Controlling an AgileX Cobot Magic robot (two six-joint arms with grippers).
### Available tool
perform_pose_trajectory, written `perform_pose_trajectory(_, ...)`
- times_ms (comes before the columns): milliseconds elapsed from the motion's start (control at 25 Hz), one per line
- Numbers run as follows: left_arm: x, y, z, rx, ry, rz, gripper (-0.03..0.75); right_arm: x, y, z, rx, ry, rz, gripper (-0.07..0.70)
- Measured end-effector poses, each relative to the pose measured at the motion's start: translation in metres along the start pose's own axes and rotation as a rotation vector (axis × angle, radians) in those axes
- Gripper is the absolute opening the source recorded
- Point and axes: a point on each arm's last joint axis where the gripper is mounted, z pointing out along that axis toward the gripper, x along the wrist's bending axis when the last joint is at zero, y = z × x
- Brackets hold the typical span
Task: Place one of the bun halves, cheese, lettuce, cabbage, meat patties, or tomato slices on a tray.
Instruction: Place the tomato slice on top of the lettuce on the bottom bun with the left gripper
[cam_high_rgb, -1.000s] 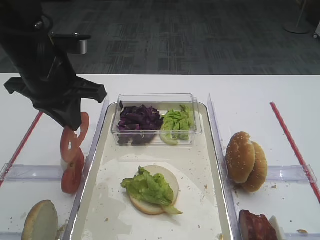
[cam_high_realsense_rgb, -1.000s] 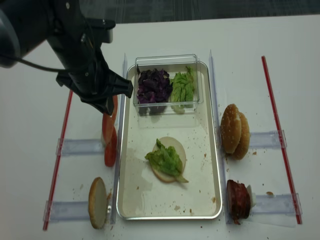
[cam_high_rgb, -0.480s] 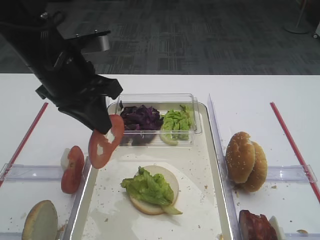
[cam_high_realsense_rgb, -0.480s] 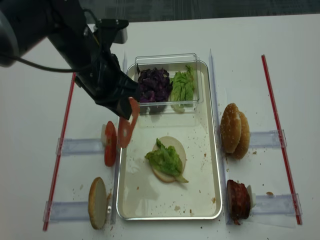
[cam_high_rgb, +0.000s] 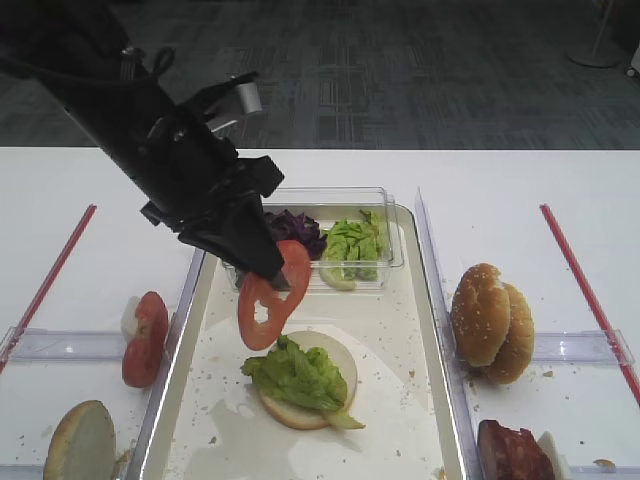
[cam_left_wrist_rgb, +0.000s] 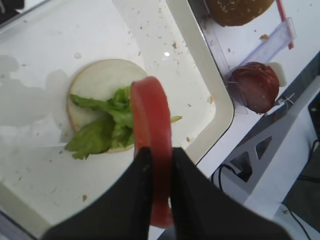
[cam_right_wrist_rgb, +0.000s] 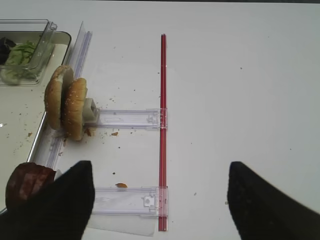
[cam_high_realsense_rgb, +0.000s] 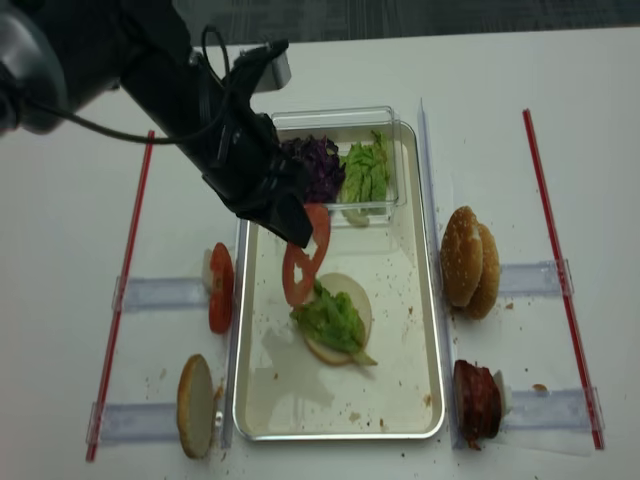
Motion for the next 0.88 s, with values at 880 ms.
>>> perform_pose_trajectory(880,0.004,0.011,0.024,0.001,-0.145,-0.114,0.062,0.0,0.0,0.0,0.0,0.0,0.0,0.571)
